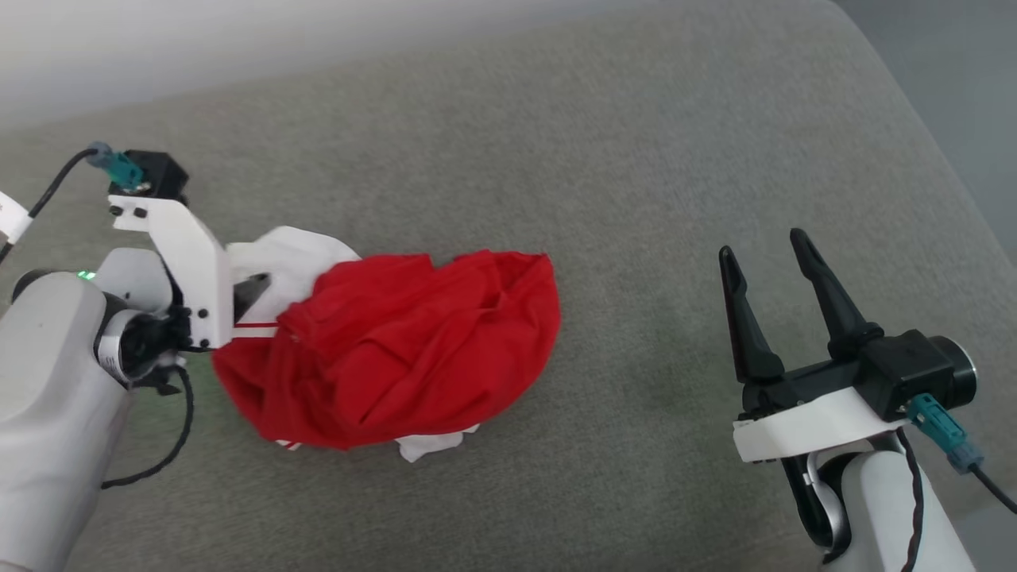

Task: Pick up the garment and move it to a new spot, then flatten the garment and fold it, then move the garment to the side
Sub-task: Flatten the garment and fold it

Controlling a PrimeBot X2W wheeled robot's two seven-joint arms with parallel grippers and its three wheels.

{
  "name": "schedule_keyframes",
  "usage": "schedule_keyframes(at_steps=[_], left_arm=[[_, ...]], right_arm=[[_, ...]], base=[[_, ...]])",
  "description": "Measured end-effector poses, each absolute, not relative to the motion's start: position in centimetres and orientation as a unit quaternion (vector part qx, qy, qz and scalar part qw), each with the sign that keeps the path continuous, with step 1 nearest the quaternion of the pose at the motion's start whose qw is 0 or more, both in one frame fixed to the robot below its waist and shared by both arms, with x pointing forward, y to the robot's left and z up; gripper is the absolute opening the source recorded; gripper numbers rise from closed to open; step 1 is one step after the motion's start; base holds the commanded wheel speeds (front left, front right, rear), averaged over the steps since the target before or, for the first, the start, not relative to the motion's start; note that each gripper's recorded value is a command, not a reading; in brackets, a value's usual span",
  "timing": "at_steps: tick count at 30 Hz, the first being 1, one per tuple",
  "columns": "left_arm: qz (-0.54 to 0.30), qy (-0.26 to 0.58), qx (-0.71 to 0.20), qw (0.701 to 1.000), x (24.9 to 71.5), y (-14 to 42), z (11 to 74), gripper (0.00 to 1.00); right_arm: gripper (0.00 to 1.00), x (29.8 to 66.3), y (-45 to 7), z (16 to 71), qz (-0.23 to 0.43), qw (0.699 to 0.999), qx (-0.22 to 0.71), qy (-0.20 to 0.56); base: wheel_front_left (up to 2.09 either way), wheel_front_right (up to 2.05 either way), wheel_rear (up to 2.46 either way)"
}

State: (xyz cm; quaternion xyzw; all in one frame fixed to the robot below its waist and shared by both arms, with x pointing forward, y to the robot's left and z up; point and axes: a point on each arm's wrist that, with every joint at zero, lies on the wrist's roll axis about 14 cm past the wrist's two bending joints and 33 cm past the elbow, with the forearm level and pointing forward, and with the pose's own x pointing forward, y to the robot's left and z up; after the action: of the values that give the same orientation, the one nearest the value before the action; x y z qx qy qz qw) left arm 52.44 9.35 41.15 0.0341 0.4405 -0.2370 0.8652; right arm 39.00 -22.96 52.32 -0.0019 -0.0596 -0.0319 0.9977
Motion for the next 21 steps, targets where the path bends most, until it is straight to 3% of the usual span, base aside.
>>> schedule_keyframes(at_steps=[10,11,12,21], left_arm=[[-0.198,0.556,0.064,0.805,52.4,9.8,36.0,1.00],[-0.203,0.557,0.066,0.802,52.4,9.7,36.0,0.43],[-0.205,0.557,0.065,0.802,52.4,9.7,36.0,0.00],[-0.187,0.503,0.042,0.843,53.6,11.9,38.5,0.00]], right_arm=[[1.00,39.5,-24.4,51.1,-0.052,0.998,-0.009,-0.041],[1.00,39.5,-24.4,51.1,-0.052,0.998,-0.009,-0.041],[1.00,39.6,-24.4,51.1,-0.052,0.998,-0.009,-0.041],[1.00,40.7,-23.5,51.4,-0.038,0.998,-0.005,-0.050]], base=[[0.00,0.00,0.00],[0.00,0.00,0.00],[0.00,0.00,0.00],[0.00,0.00,0.00]])
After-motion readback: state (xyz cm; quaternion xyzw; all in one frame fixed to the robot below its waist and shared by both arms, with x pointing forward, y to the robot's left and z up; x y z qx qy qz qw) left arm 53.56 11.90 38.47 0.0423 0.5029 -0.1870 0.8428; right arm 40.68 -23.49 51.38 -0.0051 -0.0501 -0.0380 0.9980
